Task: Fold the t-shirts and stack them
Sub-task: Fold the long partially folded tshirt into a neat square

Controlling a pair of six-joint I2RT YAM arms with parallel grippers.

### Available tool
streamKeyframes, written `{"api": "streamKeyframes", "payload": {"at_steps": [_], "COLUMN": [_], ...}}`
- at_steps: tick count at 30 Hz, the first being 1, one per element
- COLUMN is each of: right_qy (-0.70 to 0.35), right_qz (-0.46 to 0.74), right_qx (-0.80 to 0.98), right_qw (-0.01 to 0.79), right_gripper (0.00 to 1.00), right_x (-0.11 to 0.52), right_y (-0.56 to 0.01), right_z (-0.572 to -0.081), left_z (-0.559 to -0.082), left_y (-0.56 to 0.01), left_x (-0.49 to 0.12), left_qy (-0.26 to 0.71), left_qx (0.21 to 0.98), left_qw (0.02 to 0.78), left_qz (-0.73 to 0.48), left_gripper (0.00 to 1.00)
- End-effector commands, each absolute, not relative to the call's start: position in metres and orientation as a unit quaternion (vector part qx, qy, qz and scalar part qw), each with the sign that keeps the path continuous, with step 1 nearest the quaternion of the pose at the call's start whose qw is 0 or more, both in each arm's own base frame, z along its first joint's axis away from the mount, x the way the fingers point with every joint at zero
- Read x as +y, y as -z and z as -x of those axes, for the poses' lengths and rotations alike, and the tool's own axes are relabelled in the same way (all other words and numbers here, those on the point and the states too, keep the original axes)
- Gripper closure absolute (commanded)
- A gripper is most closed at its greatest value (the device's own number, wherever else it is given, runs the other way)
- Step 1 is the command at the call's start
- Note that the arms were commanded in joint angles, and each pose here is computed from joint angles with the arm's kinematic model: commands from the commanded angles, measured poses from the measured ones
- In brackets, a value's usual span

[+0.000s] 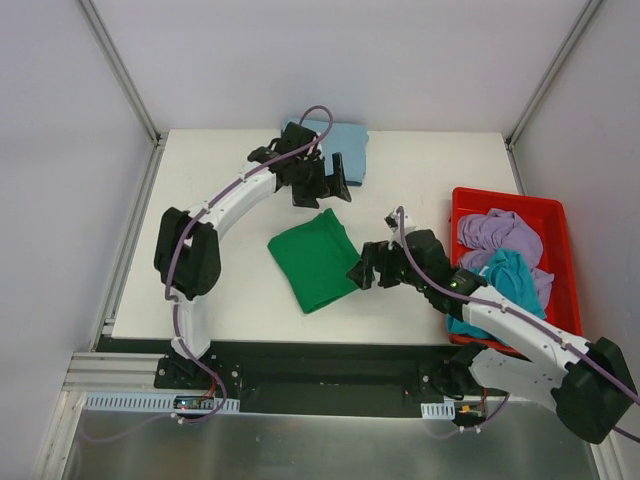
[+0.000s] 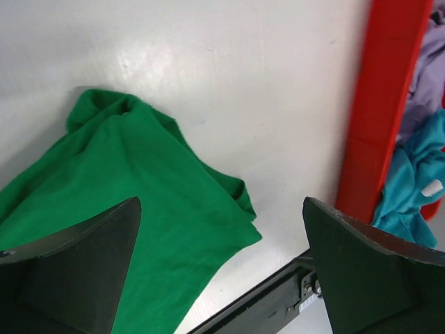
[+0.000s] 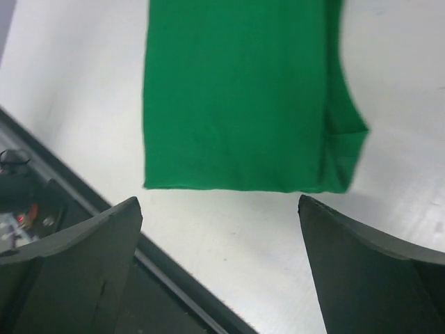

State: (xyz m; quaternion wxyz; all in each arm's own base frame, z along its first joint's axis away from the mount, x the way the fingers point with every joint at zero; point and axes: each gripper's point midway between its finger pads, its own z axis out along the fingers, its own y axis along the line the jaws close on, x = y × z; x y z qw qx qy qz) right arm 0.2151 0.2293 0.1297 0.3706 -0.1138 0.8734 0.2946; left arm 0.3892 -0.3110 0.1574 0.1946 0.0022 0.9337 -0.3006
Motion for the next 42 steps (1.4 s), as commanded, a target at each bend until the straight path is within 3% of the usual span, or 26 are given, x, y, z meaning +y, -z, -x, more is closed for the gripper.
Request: {"api": "streamKeyframes", "payload": {"at_steps": [1, 8, 15, 23, 27, 32, 36, 40, 42], "right_qy": [-0.414, -0.336, -0.293, -0.257, -0.251, -0.256, -0.239, -0.226, -0.24], "right_qz": [0.146, 0.122, 0.09, 0.067, 0.101, 0.12, 0.056, -0.062, -0.058], "right_qx": [0.843, 0.889, 0.92, 0.933, 0.926, 0.896, 0.872, 0.852, 0.85], "right_qw": [0.311, 0.286, 0.245, 0.244, 0.264, 0.343, 0.423, 0.467, 0.466], "right_gripper": [0.04, 0.04, 0.04, 0.04, 0.04, 0.04, 0.04, 0.04, 0.04], "right_x": [0.272, 0.272, 0.255, 0.23, 0.228, 0.22, 0.187, 0.15, 0.15], "right_y": [-0.14, -0.103, -0.062, -0.038, -0.059, -0.132, -0.182, -0.179, -0.171], "right_z": [-0.192, -0.226, -0.264, -0.312, -0.323, -0.322, -0.302, -0.283, -0.272], "left_z": [-0.367, -0.403, -0.425, -0.372, -0.345, -0.343, -0.33, -0.31, -0.299], "left_y": [-0.161, -0.122, -0.065, -0.046, -0.078, -0.131, -0.147, -0.14, -0.13], "left_x": [-0.338, -0.353, -0.332, -0.264, -0.247, -0.231, -0.216, -0.193, -0.186], "left_qy": [0.37, 0.375, 0.315, 0.209, 0.212, 0.215, 0.21, 0.188, 0.183], "left_qx": [0.916, 0.917, 0.943, 0.969, 0.964, 0.95, 0.944, 0.944, 0.946], "left_qw": [0.143, 0.123, 0.11, 0.102, 0.132, 0.213, 0.241, 0.248, 0.238], "left_qz": [-0.059, -0.059, 0.003, 0.085, 0.087, 0.082, 0.078, 0.11, 0.123], "left_gripper": [0.01, 0.01, 0.01, 0.01, 0.01, 0.01, 0.01, 0.01, 0.01]}}
